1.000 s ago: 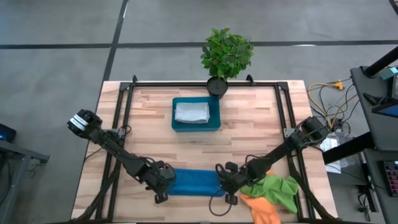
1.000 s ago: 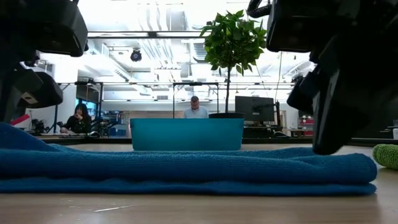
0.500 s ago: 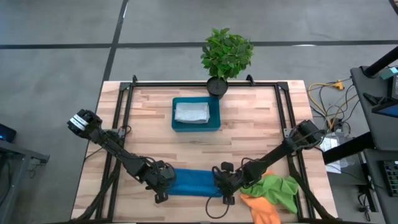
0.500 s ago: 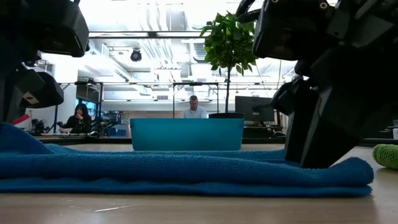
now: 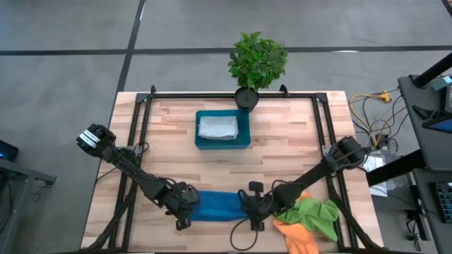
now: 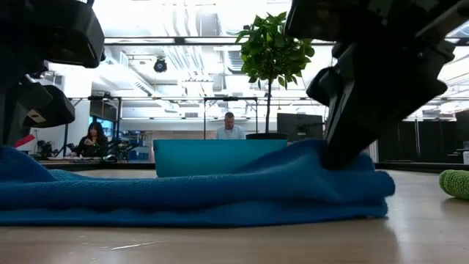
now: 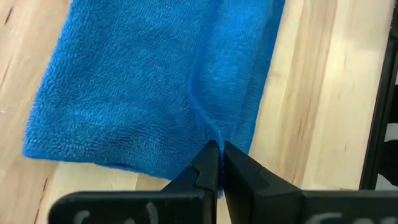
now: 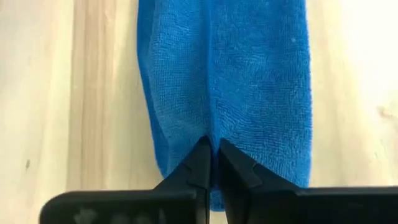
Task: Fold microfiber towels
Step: Fold the blue microfiber towel
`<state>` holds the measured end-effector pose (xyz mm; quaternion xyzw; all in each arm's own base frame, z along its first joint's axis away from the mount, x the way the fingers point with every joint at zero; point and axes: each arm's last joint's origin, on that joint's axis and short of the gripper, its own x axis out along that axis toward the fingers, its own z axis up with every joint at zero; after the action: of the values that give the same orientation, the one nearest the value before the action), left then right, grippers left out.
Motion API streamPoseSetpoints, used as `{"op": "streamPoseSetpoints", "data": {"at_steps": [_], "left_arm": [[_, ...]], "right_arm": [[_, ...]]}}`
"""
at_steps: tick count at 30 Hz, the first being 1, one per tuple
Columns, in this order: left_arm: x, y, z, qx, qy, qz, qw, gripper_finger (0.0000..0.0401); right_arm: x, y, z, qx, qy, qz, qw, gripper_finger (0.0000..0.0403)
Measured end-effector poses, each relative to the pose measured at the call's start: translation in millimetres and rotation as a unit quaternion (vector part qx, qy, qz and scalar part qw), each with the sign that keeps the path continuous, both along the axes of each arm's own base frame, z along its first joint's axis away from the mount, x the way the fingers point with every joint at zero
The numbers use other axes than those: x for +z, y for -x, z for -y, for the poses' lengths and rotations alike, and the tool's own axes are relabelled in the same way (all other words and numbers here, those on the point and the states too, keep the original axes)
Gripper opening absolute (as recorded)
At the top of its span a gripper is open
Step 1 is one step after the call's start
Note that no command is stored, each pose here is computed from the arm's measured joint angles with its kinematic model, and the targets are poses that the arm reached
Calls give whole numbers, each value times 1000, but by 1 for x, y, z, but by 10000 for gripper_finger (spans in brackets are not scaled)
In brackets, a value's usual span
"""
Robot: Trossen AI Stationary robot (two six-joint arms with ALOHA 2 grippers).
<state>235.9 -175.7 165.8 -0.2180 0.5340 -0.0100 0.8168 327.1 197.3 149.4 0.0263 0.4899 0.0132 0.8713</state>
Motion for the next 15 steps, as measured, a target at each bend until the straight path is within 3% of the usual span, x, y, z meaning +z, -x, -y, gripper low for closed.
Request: {"op": "streamPoseSetpoints", "data": {"at_steps": [7, 15], "left_arm": [[4, 3, -2, -5, -3, 0, 1000, 0], [8, 3, -3, -12, -3, 10, 1000, 0]], "right_arm": [[11, 4, 2, 0, -3, 3, 1000, 14], [3, 6, 5, 1, -2, -3, 1000, 13]]}}
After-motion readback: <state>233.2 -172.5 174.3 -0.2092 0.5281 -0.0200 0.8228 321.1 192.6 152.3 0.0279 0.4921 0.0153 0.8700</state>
